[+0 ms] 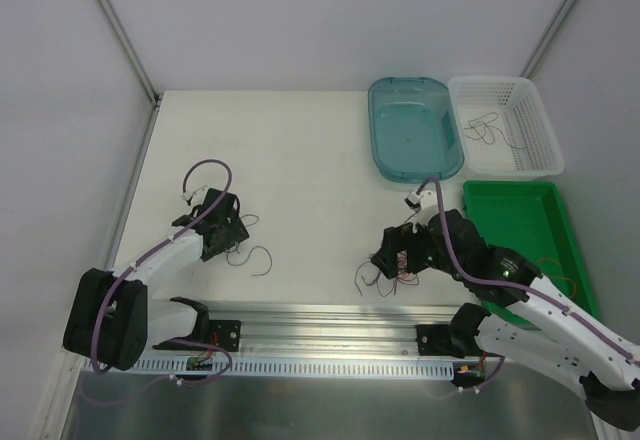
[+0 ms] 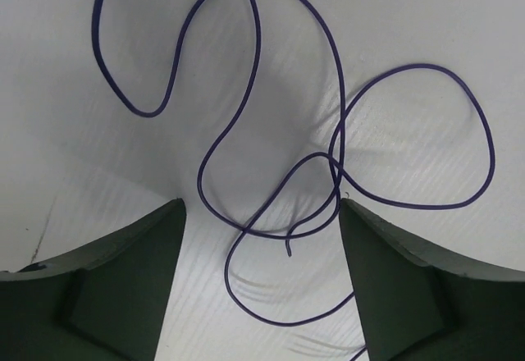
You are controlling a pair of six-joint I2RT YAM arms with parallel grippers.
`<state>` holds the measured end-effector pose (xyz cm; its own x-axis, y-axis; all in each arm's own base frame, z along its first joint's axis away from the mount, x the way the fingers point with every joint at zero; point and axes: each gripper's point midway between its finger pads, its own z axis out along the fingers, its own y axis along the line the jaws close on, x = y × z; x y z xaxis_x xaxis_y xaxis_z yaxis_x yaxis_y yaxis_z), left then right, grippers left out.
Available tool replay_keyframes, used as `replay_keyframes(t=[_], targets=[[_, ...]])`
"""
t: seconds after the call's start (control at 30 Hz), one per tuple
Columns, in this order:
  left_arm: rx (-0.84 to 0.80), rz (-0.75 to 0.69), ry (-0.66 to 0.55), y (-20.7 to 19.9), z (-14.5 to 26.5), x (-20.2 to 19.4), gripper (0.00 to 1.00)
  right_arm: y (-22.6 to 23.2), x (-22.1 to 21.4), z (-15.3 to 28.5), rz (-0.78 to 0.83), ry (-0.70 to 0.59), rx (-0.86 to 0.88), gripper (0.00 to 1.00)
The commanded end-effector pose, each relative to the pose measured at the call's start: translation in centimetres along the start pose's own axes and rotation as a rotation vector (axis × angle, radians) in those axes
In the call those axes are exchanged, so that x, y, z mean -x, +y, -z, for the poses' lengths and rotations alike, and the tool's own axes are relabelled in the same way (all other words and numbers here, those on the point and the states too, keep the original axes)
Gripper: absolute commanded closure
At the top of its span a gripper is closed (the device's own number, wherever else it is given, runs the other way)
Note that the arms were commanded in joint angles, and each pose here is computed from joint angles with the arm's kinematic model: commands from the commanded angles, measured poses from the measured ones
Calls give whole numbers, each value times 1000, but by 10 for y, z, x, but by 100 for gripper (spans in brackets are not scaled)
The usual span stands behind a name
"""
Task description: Untangle the cables
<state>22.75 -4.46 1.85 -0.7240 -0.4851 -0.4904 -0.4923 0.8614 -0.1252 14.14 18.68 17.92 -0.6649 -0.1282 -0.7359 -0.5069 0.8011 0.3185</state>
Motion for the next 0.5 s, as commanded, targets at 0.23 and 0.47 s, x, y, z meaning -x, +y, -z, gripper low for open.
replay_keyframes(t=[0.23,0.47], targets=[[-47,-8,49,-24,-11,5,86,-30,15,27,20,-126,-141,3],[-226,-74,34,-78,7,35,100,-64,20,49,-13,-225,-299,3]])
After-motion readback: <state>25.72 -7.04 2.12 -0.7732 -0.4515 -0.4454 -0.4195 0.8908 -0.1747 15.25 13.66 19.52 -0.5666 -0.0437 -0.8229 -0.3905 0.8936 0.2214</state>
